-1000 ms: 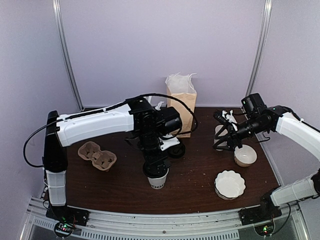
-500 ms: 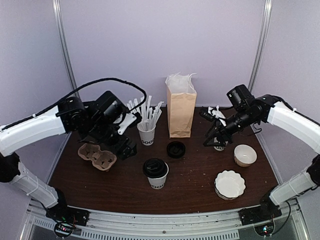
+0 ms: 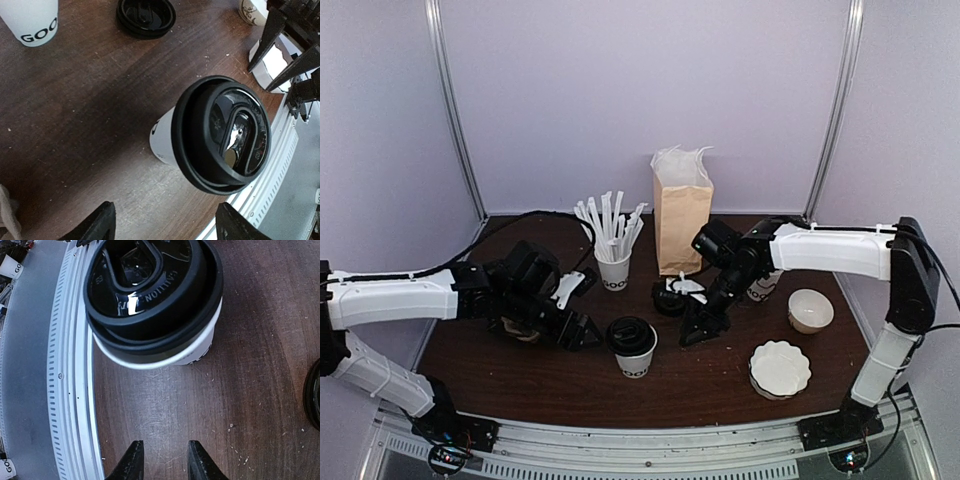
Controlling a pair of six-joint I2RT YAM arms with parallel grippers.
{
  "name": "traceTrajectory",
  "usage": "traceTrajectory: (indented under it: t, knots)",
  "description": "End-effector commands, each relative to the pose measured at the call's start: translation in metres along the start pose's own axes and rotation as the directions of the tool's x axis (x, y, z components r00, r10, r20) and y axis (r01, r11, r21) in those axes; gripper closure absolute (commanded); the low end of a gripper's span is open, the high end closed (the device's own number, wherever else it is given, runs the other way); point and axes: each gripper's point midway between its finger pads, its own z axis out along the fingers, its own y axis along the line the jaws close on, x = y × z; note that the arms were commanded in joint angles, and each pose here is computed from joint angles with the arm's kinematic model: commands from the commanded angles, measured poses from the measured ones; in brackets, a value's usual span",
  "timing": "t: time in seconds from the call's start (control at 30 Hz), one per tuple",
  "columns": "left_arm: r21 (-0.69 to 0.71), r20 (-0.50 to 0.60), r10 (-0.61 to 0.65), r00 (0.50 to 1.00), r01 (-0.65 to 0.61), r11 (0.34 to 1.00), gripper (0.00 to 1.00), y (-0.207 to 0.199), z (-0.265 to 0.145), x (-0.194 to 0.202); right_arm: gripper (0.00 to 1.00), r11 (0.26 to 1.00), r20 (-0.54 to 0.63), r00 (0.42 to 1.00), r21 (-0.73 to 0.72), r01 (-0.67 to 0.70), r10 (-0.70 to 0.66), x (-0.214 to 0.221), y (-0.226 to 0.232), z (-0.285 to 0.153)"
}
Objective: Pack the takeout coffee
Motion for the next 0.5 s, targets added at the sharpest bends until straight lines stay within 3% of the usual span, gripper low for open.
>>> traceTrajectory:
  t: [0.0, 0.47]
  knots:
    - [0.155, 0.116, -0.008, 0.993, -0.01, 0.988, 0.28, -0.026, 0.007, -0.032, 0.67, 0.996, 0.012, 0.996, 0.022, 0.091, -0.091, -0.023, -0.005, 0.019]
    - [0.165, 0.072, -0.012, 0.997, 0.0, 0.986, 0.29, -0.026, 0.025, -0.034, 0.7, 0.994, -0.028, 0.994, -0.012, 0.106, -0.106, -0.027, -0.004, 0.038]
